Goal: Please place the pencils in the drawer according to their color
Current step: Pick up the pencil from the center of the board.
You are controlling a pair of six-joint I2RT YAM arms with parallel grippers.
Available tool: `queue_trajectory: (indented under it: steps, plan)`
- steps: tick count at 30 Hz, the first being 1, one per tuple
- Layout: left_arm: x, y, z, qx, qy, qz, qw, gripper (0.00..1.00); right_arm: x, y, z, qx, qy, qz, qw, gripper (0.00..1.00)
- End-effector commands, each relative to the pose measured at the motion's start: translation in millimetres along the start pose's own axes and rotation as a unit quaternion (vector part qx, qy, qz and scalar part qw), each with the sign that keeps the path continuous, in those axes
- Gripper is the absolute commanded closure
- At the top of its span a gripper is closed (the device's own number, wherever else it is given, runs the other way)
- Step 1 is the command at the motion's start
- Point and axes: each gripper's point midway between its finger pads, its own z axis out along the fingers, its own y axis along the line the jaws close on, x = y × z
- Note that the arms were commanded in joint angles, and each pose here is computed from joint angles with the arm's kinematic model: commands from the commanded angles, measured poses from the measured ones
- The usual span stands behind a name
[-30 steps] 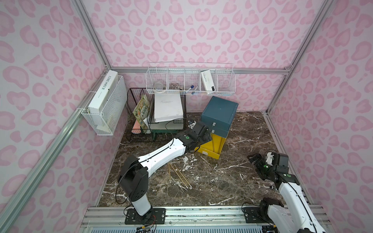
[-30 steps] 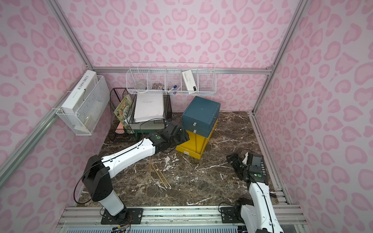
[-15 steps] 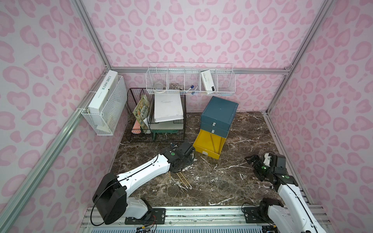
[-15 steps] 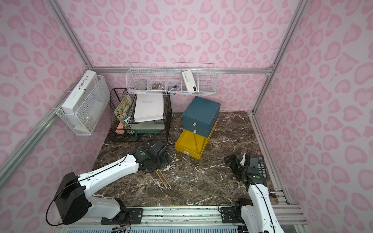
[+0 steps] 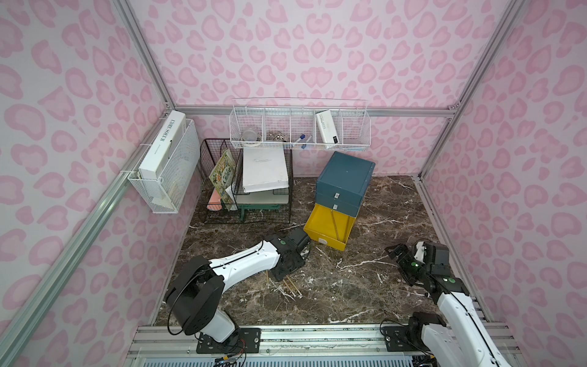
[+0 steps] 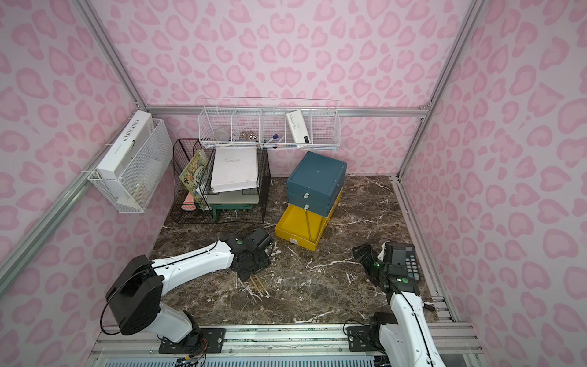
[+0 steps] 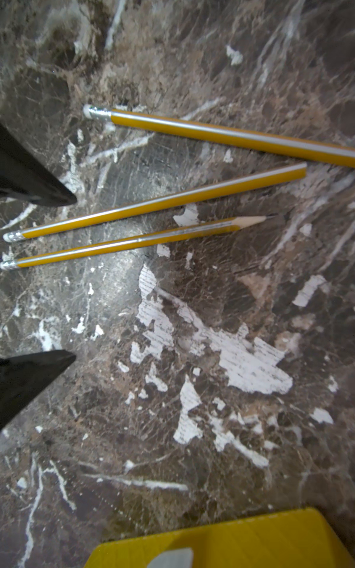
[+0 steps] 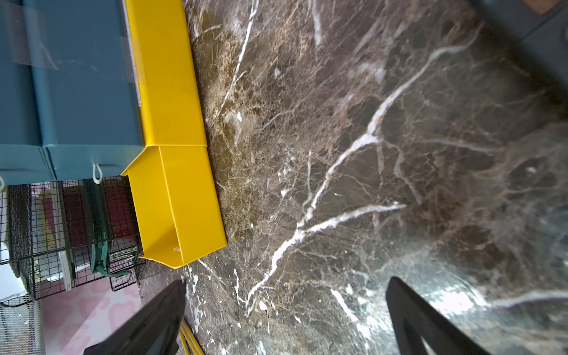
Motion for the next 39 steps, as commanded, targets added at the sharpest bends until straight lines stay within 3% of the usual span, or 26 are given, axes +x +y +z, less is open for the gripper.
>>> queue_trajectory:
  steps: [1, 22, 34, 39]
  plan:
    - [1, 0, 5, -0.003, 0.002, -0.005, 1.000, 0.28, -2, 0, -1, 0.003, -0.004, 0.001, 1.000, 0.00]
    - [11, -7, 42, -0.004, 0.024, -0.004, 1.000, 0.32, -6, 4, -4, 0.008, -0.007, -0.009, 1.000, 0.00]
    - [31, -47, 56, 0.017, 0.036, 0.028, 0.999, 0.57, -9, 6, -7, 0.010, -0.013, -0.012, 1.000, 0.00]
    - [43, -57, 62, 0.018, 0.043, 0.041, 0.998, 0.76, -10, 7, -8, 0.012, -0.014, -0.015, 1.000, 0.00]
